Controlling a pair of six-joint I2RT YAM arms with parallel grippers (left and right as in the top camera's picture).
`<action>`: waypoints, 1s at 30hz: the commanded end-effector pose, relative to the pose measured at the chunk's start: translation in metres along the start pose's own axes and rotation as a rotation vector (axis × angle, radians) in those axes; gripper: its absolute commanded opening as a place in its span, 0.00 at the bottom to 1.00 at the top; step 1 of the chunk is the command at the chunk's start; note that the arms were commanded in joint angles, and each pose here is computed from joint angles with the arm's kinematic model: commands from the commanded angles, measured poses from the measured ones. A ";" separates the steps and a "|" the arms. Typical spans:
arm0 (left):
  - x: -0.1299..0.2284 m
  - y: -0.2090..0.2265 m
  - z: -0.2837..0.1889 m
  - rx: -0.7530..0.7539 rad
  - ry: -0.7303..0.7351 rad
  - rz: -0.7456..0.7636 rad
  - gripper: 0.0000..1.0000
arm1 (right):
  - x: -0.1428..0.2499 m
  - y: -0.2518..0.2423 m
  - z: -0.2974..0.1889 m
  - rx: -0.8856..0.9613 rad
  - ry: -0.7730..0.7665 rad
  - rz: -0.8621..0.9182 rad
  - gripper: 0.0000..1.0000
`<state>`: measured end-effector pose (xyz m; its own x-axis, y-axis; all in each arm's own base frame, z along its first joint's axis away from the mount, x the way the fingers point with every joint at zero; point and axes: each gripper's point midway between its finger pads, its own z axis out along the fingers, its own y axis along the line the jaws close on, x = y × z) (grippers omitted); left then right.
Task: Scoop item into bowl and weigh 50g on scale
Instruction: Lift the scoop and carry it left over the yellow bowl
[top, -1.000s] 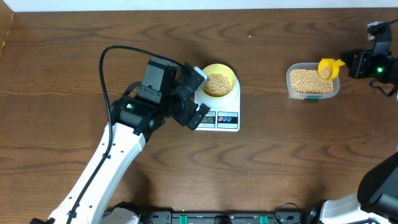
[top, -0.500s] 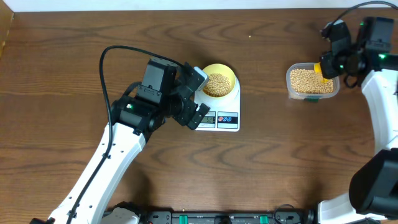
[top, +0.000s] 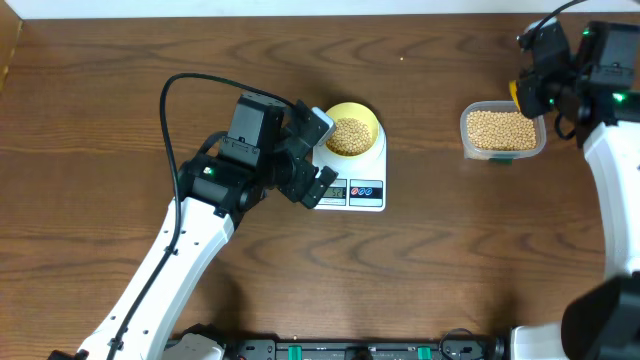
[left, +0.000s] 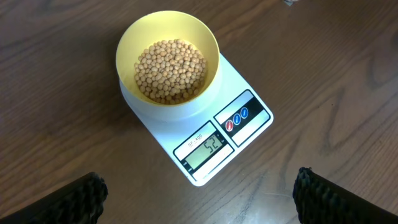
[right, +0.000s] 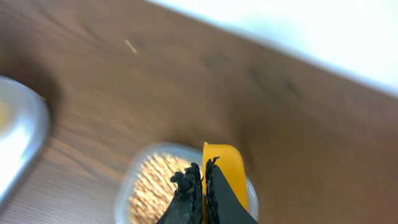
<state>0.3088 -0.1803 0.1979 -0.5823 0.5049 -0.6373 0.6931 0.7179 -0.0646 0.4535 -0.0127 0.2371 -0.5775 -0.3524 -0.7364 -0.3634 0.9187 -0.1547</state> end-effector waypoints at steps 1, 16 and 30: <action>0.004 -0.001 0.003 0.012 0.011 0.011 0.98 | -0.042 0.047 -0.023 -0.243 -0.198 -0.047 0.01; 0.004 -0.001 0.003 0.012 0.011 0.011 0.97 | -0.083 0.161 0.005 -0.516 -0.316 -0.198 0.01; 0.004 -0.001 0.003 0.012 0.011 0.011 0.98 | -0.074 0.244 0.049 -0.665 -0.292 -0.284 0.01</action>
<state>0.3087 -0.1804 0.1979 -0.5821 0.5051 -0.6373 0.6934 0.7176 -0.0646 0.4502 0.2308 0.2191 -0.2300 -0.4171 -0.8793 -0.8643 0.5029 -0.0125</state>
